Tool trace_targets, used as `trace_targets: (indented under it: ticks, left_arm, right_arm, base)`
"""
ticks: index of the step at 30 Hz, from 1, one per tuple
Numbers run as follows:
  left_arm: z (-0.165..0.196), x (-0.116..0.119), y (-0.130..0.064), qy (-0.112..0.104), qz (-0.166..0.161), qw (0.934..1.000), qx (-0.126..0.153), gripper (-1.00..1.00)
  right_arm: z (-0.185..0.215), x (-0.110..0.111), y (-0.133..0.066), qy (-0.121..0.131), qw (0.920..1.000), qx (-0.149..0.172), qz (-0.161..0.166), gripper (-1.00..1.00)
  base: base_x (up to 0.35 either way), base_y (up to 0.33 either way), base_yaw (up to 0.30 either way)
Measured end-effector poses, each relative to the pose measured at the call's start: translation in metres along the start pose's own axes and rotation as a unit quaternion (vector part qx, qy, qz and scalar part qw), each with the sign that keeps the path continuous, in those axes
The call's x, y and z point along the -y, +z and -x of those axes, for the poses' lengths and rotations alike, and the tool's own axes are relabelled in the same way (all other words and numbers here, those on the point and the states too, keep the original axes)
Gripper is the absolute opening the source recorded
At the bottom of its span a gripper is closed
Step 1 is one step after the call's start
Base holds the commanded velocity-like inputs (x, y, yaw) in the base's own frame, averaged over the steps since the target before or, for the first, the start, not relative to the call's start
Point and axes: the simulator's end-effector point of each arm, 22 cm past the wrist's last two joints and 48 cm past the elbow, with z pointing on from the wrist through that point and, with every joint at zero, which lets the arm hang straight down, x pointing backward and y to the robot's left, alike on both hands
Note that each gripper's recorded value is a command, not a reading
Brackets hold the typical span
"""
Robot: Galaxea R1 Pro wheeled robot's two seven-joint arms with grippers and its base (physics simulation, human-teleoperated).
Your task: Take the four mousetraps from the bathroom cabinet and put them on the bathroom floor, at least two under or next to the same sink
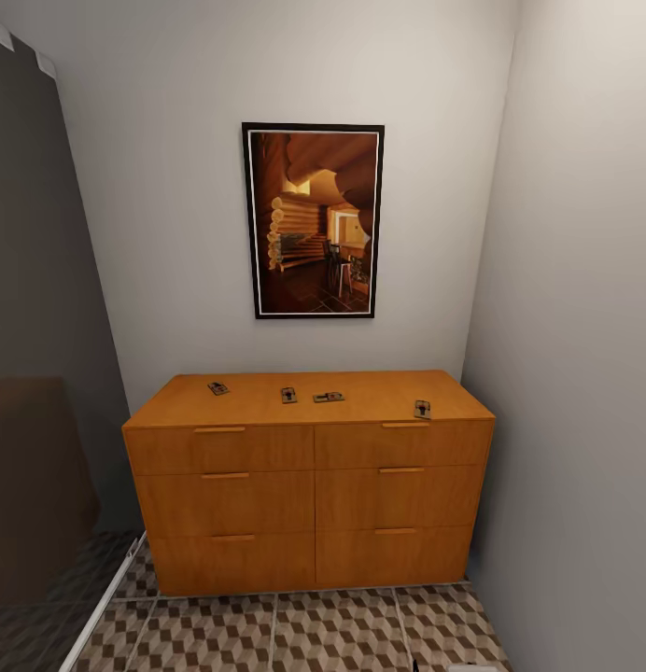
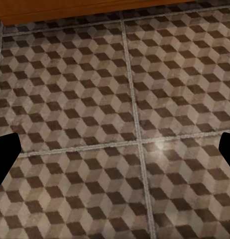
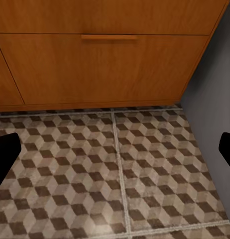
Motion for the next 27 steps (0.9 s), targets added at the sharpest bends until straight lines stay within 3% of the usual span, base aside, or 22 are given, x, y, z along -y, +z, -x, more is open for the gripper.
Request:
trace_targets:
  ticks: [27]
  left_arm:
    - [0.0003,0.0001,0.0000,0.000,0.000,1.0000,0.001,1.00]
  right_arm:
    - [0.0000,-0.0005,0.0000,0.000,1.0000,0.000,0.000,1.00]
  base:
    - [0.000,0.000,0.000]
